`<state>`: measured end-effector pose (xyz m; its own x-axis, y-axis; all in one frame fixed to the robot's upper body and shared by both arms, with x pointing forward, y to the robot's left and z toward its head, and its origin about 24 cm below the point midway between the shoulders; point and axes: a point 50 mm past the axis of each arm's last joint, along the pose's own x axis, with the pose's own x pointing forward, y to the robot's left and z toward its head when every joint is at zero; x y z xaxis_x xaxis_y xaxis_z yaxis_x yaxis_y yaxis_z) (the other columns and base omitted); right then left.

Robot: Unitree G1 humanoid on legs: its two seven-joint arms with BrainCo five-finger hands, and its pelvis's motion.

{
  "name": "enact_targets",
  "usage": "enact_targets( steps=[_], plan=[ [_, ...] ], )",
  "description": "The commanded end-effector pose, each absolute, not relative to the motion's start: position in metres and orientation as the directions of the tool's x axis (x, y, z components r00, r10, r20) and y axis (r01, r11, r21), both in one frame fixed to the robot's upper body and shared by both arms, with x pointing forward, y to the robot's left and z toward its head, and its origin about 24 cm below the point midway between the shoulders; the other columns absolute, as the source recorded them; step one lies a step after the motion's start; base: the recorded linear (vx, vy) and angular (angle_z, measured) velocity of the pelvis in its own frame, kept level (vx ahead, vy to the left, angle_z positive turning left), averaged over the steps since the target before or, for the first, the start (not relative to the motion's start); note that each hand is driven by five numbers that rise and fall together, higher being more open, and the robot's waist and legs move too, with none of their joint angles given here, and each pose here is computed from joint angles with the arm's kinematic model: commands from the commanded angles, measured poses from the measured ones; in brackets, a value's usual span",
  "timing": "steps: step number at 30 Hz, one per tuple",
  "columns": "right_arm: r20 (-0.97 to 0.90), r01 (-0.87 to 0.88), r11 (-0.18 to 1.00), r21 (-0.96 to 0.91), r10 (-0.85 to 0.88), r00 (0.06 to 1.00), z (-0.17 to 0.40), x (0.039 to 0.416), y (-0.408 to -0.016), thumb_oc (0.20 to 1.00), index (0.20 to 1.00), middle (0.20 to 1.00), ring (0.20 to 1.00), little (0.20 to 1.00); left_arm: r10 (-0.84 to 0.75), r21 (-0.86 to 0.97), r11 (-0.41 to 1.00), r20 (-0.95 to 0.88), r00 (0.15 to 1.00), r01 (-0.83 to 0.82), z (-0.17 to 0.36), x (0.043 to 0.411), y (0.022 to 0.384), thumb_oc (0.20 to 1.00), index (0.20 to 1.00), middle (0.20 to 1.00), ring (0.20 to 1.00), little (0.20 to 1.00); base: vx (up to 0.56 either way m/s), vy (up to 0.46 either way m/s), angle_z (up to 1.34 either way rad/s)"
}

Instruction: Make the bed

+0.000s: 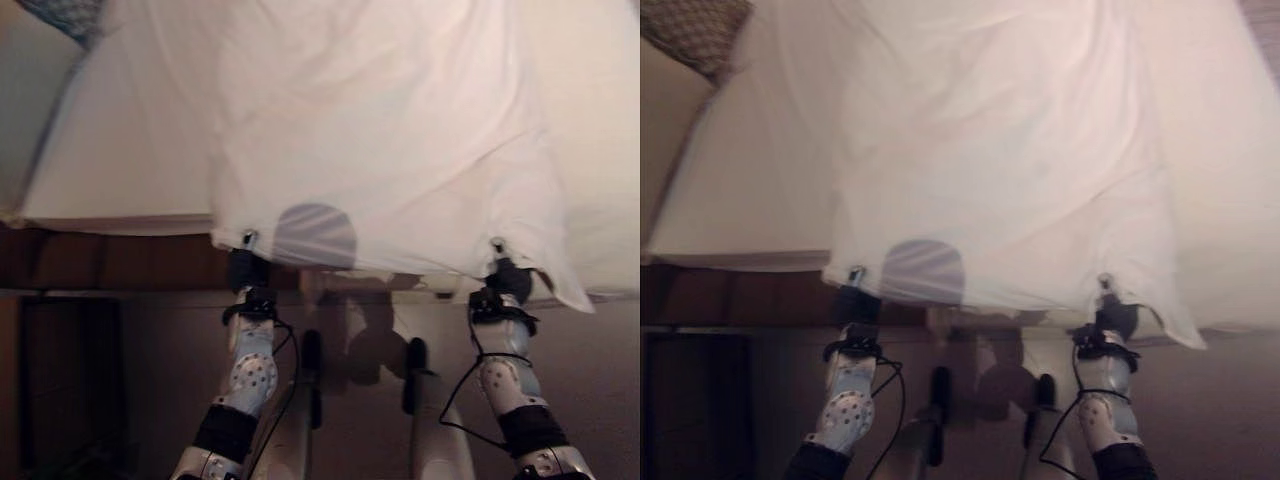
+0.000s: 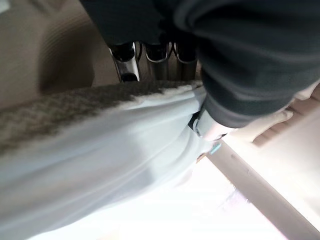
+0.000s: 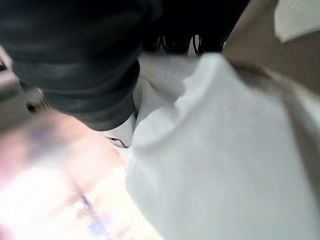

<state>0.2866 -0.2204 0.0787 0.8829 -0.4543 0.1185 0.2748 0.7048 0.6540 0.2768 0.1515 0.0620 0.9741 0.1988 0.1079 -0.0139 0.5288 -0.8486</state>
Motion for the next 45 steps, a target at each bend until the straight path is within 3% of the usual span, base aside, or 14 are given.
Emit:
enact_targets(
  steps=[1,13,18,21,27,28,33,40,42,45],
  plan=[
    [0.194,0.233,0.735,0.637,-0.445,0.874,0.083,0.281,-0.222,0.2,0.2,0.2,0.2,0.2,0.331,-0.803,0.595,0.284,0.9,0.034,0.091,0.262,0.201,0.2,0.2,0.2,0.2,0.2,0.0,0.285,-0.46],
    [0.237,0.188,0.817,0.546,-0.365,0.9,0.085,0.274,-0.219,0.2,0.2,0.2,0.2,0.2,0.597,-0.831,0.523,0.198,0.777,-0.19,0.086,0.246,0.239,0.2,0.2,0.2,0.2,0.2,-0.06,0.015,-0.07],
    [0.271,0.183,0.836,0.518,-0.363,0.892,0.092,0.274,-0.224,0.2,0.2,0.2,0.2,0.2,0.599,-0.814,0.56,0.27,0.754,-0.154,0.103,0.251,0.246,0.2,0.2,0.2,0.2,0.2,0.0,-0.031,0.14],
    [0.42,0.107,0.851,0.514,-0.358,0.834,0.139,0.289,-0.212,0.2,0.2,0.2,0.2,0.2,0.558,-0.773,0.633,0.423,0.714,-0.037,0.149,0.267,0.24,0.2,0.2,0.2,0.2,0.2,0.01,-0.005,0.08],
    [0.584,-0.024,0.874,0.485,-0.303,0.753,0.192,0.292,-0.192,0.2,0.2,0.2,0.2,0.2,0.526,-0.728,0.681,0.561,0.639,0.078,0.193,0.27,0.234,0.2,0.2,0.2,0.2,0.2,0.0,0.001,0.01],
    [0.691,-0.126,0.88,0.458,-0.263,0.674,0.219,0.281,-0.187,0.2,0.2,0.2,0.2,0.2,0.535,-0.701,0.699,0.644,0.547,0.142,0.216,0.257,0.241,0.2,0.2,0.2,0.2,0.2,0.0,0.0,0.0],
    [0.776,-0.257,0.862,0.437,-0.217,0.593,0.232,0.26,-0.184,0.2,0.2,0.2,0.2,0.2,0.571,-0.686,0.718,0.68,0.46,0.122,0.218,0.235,0.254,0.2,0.2,0.2,0.2,0.2,0.01,-0.011,0.02],
    [0.68,-0.166,0.894,0.417,-0.185,0.71,0.188,0.25,-0.206,0.2,0.2,0.2,0.2,0.2,0.664,-0.732,0.677,0.562,0.493,-0.078,0.171,0.21,0.28,0.2,0.2,0.2,0.2,0.2,0.0,-0.027,0.09],
    [0.502,-0.068,0.872,0.486,-0.215,0.838,0.139,0.251,-0.215,0.2,0.2,0.2,0.2,0.2,0.724,-0.782,0.591,0.405,0.559,-0.2,0.131,0.205,0.287,0.2,0.2,0.2,0.2,0.2,-0.01,-0.015,0.18],
    [0.37,0.011,0.884,0.468,-0.207,0.906,0.105,0.251,-0.223,0.2,0.2,0.2,0.2,0.2,0.744,-0.783,0.554,0.315,0.589,-0.281,0.107,0.203,0.292,0.2,0.2,0.2,0.2,0.2,-0.02,-0.012,0.09]
  ],
)
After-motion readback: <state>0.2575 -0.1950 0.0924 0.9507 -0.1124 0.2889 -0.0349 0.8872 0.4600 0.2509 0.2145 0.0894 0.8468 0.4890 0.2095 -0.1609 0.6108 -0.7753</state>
